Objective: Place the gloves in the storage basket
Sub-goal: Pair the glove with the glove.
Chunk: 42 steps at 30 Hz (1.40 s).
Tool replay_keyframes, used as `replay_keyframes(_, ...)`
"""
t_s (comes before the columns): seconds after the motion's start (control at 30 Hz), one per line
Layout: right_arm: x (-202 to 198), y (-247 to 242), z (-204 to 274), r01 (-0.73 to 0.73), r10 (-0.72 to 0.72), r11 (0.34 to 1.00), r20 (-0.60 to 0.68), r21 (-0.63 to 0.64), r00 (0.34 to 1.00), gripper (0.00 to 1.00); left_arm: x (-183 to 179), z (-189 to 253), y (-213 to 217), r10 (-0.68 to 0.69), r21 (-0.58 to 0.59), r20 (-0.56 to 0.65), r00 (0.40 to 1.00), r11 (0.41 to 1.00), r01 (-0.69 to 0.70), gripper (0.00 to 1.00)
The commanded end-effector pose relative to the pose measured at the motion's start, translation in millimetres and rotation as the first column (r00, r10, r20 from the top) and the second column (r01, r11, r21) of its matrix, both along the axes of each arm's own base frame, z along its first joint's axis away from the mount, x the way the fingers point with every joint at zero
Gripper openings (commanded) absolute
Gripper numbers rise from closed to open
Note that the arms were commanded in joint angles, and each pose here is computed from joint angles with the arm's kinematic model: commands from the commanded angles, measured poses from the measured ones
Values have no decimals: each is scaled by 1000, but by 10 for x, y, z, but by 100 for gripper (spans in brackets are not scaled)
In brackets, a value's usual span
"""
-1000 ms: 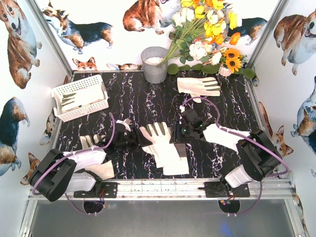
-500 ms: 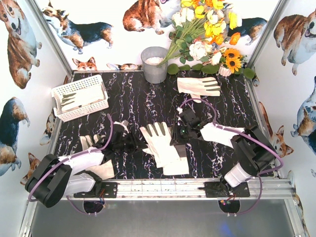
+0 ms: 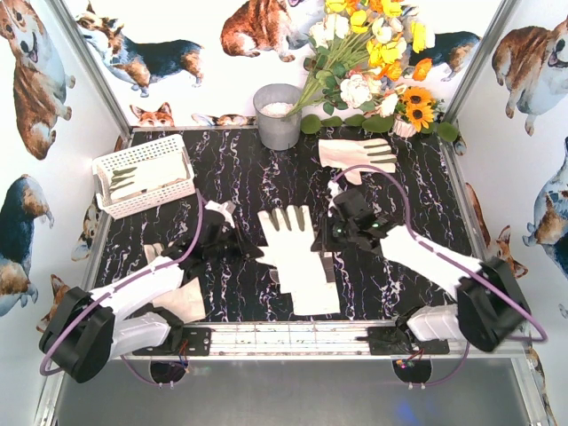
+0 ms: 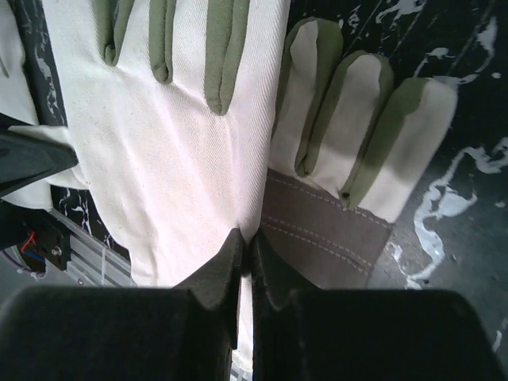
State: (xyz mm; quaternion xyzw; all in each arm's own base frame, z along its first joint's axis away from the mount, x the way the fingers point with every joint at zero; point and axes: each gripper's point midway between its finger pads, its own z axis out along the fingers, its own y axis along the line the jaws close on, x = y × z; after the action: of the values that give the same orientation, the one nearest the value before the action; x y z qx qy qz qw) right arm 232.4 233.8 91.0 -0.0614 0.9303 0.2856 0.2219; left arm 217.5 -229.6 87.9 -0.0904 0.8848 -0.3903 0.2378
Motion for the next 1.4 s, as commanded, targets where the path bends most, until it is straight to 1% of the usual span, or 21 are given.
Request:
replay_keyframes(0.0, -43, -271, 234, 42, -37, 996, 64, -74, 997, 0, -14, 63, -105, -63, 37, 48, 997, 997, 61, 0)
replay_keyframes(0.17, -221, -637, 115, 133, -124, 978, 63, -161, 990, 0, -95, -68, -254, -87, 68, 33, 996, 994, 85, 0)
replay_keyframes(0.23, -303, -736, 56, 159, -151, 971, 54, -178, 987, 0, -110, -83, -330, -92, 53, 38, 995, 995, 90, 0)
replay_keyframes(0.37, -414, -809, -31, 193, -186, 968, 55, -158, 981, 0, -160, -167, -400, -105, 68, 33, 994, 992, 103, 0)
replay_keyframes(0.53, -460, -822, -129, 217, -210, 969, 64, -122, 976, 0, -202, -270, -420, -123, 85, 13, 992, 989, 122, 0)
replay_keyframes(0.8, -452, -801, -263, 197, -193, 970, 46, -140, 980, 0, -256, -451, -309, -113, 154, -22, 993, 981, 115, 0)
replay_keyframes(0.97, -465, -752, -355, 166, -168, 974, 1, -156, 986, 0, -284, -589, -177, -62, 211, -64, 996, 975, 74, 0)
replay_keyframes(1.13, -469, -726, -431, 151, -157, 975, -26, -165, 987, 0, -324, -651, -190, -60, 200, -94, 994, 977, 78, 0)
replay_keyframes(1.37, -475, -773, -493, 159, -167, 969, -25, -190, 986, 0, -382, -749, -210, -69, 192, -135, 988, 977, 94, 0)
